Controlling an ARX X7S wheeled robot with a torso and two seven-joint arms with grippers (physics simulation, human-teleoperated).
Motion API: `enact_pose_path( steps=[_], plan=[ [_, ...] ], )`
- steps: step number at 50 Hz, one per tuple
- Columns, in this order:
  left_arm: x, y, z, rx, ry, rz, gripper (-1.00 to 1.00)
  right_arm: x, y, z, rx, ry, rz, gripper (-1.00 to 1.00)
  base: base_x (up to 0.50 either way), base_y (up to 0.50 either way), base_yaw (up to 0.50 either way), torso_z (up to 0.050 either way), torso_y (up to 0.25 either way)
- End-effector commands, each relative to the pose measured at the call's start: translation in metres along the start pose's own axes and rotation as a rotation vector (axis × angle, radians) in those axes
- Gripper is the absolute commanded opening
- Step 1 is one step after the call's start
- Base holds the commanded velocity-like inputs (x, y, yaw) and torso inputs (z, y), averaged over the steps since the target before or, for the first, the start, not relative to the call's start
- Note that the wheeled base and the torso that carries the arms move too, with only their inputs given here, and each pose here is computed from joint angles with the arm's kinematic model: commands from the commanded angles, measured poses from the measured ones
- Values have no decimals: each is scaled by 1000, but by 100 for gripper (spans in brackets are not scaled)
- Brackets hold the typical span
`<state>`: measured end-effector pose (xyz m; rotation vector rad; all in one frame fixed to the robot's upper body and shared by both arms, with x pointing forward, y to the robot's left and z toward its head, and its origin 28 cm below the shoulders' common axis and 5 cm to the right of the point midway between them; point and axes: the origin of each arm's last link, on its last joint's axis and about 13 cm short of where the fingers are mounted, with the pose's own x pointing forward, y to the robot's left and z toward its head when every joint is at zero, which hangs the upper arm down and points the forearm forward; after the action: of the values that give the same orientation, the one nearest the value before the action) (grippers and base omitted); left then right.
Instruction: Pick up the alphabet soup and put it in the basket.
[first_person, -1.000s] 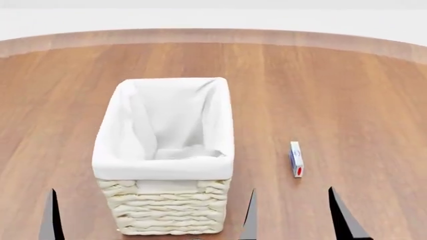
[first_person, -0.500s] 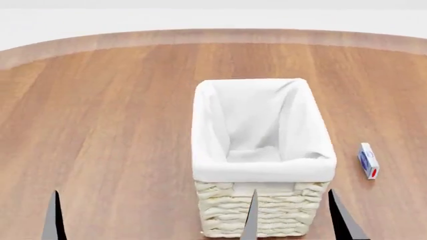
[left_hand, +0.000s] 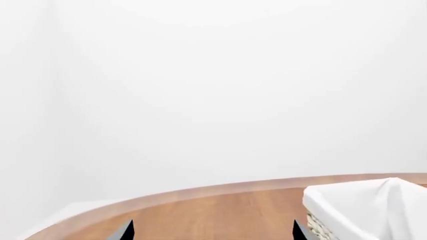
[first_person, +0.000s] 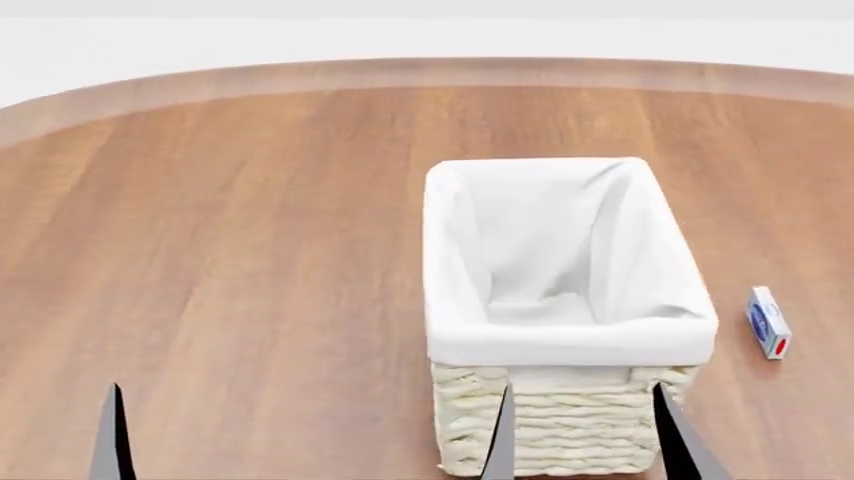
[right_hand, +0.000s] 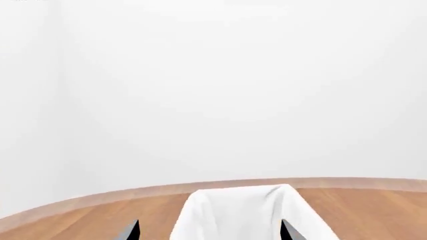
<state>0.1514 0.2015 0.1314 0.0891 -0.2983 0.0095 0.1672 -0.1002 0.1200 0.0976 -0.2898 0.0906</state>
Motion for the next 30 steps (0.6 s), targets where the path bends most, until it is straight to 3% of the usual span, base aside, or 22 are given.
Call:
enact_pose_path(
  steps=[1,11,12,13,15,30],
  plan=[
    [0,-1,0,-2,2,-2,100,0,-1,-1,7,4,-3,100,0,-305,0,0,0],
    [1,0,-1,-2,4,-1,100,-1,-1,2,33,-14,1,100,0,0,0,0,0],
    [1,0,-2,-3,4,-2,100,-1,-2,3,26,-11,2,100,0,0,0,0,0],
    [1,0,-2,0,6,-1,100,-1,-2,4,-48,-32,-23,100,0,0,0,0,0],
    [2,0,-3,4,8,4,100,-1,-3,10,-61,-31,4,100,0,0,0,0,0],
    [6,2,-10,38,28,30,100,-13,-58,33,-225,18,-65,100,0,0,0,0,0]
  ],
)
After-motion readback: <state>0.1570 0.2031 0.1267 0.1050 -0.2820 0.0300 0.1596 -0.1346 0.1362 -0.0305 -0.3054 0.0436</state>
